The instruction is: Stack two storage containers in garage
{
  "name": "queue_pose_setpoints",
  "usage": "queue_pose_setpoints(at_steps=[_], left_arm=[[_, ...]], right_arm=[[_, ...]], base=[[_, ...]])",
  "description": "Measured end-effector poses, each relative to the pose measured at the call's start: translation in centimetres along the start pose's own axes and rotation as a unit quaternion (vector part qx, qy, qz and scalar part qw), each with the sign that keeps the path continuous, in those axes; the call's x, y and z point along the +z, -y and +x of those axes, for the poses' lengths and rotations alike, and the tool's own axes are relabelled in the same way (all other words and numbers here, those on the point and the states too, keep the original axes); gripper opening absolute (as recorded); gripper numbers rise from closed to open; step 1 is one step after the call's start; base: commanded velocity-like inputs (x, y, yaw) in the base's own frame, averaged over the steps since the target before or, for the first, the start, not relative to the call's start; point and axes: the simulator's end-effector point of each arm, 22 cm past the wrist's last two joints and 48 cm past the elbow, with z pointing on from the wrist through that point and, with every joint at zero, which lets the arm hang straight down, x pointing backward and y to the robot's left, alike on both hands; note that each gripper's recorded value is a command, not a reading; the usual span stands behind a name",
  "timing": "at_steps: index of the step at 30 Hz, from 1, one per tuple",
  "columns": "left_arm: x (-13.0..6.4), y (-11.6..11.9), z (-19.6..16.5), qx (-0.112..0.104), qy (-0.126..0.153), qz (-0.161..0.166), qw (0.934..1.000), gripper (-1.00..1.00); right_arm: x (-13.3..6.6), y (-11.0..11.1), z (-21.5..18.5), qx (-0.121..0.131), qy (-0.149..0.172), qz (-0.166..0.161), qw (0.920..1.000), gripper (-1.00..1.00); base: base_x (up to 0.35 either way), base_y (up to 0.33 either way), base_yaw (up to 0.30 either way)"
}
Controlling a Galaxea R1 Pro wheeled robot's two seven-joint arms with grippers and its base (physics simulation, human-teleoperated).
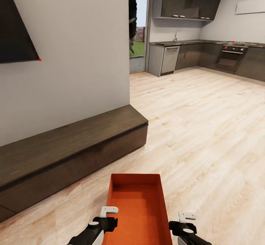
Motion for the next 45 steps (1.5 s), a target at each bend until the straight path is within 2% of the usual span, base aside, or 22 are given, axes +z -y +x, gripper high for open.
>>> queue_pose_setpoints(at_steps=[12, 27, 45], left_arm=[[0.0, -0.6, -0.4, 0.002, 0.004, -0.004, 1.0, 1.0], [0.0, -1.6, -0.7, 0.002, 0.009, -0.007, 0.9999, 1.0], [-0.2, -0.3, -2.1, -0.009, 0.018, -0.001, 0.9998, 1.0]], right_arm=[[0.0, -0.7, -0.2, -0.017, 0.003, -0.012, 0.9998, 1.0], [-0.1, -1.3, -0.3, -0.019, 0.006, -0.019, 0.9996, 1.0], [-0.1, -1.4, -0.6, -0.016, 0.015, -0.025, 0.9994, 1.0]], base=[[0.0, 0.0, 0.0], [0.0, 0.0, 0.0], [0.0, 0.0, 0.0]])
